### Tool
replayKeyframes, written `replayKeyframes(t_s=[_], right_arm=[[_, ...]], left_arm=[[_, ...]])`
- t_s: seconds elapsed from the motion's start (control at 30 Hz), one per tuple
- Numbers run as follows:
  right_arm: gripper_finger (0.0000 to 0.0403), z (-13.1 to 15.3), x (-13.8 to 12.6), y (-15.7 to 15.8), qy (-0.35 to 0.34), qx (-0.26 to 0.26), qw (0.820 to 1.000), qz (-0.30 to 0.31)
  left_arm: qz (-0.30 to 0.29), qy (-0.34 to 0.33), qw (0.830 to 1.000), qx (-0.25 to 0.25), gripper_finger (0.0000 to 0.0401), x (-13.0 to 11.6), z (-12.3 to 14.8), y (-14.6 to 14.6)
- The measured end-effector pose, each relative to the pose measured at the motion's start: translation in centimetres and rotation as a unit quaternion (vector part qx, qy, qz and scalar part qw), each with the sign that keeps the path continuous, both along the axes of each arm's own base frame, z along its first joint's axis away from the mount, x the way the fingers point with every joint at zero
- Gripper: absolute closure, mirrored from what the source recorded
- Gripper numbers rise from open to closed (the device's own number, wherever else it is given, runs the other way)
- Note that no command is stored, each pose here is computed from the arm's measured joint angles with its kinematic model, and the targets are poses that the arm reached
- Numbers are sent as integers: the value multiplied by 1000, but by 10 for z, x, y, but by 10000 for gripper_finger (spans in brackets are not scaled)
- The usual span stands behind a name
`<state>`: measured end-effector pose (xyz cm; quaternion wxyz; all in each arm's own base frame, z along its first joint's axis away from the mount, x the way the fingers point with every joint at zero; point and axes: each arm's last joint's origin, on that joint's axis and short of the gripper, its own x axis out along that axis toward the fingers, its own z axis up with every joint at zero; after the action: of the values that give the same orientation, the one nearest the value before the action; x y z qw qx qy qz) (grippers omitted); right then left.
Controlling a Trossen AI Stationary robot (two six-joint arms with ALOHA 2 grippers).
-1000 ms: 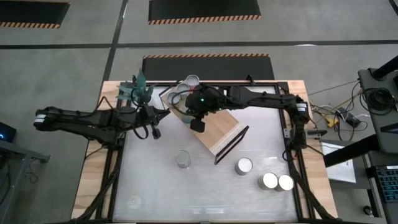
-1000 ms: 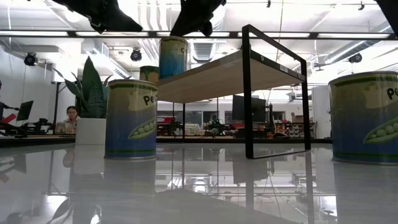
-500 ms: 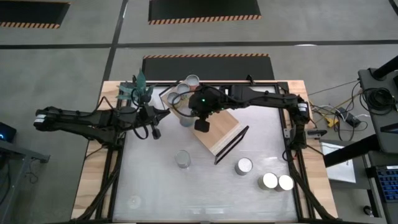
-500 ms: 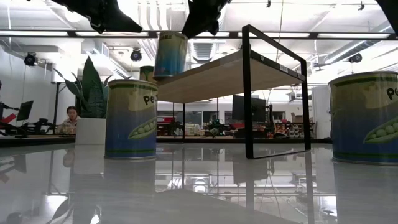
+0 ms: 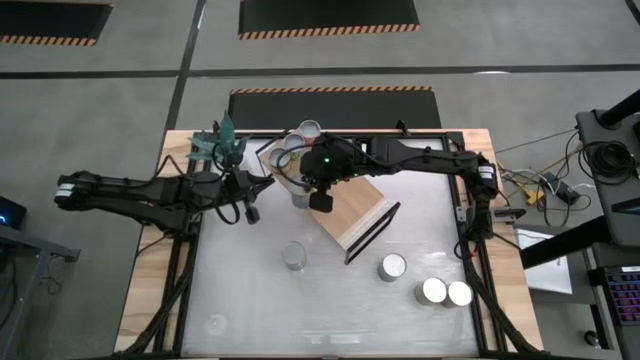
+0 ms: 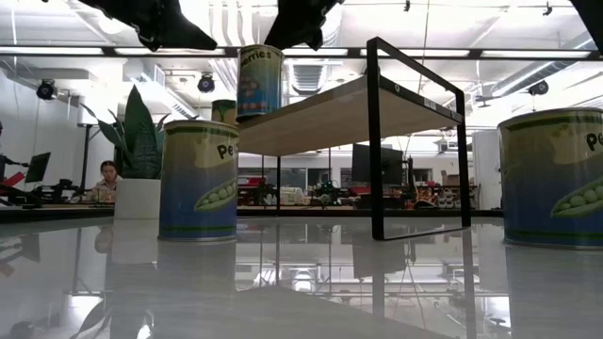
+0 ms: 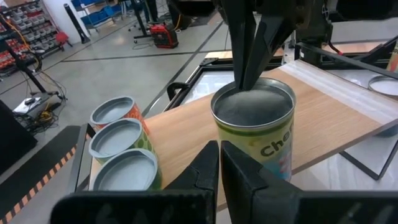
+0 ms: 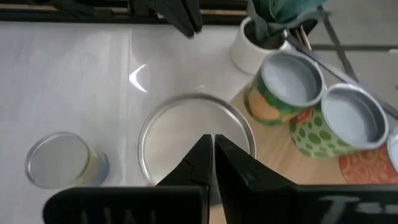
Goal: Pick and place cans onto a shelf
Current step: Put the canned cherries on the shelf
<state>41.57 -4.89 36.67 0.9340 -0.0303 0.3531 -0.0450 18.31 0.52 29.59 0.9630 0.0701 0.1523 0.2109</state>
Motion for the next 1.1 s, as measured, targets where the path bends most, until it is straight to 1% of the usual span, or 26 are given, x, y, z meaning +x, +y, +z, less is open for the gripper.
replayKeyframes(t_s=[0.13, 0.33, 0.53, 0.77, 0.87, 1.1], right_arm=[[394, -5, 5, -1, -13, -8, 1000, 6], [394, -17, 13, -2, -5, -15, 1000, 6], [394, -22, 14, -8, 3, -32, 998, -45], [394, -20, 13, -10, -3, -12, 997, -78], [394, -20, 13, -11, -2, -22, 995, -99], [394, -20, 13, -12, -4, -29, 994, -104]], left_arm=[[0, 0, 1000, 0, 401, 1, 0, 0], [0, 0, 1000, 0, 401, 1, 0, 0], [0, 0, 1000, 0, 401, 1, 0, 0], [0, 0, 1000, 0, 401, 1, 0, 0], [0, 0, 1000, 0, 401, 1, 0, 0], [0, 0, 1000, 0, 401, 1, 0, 0]])
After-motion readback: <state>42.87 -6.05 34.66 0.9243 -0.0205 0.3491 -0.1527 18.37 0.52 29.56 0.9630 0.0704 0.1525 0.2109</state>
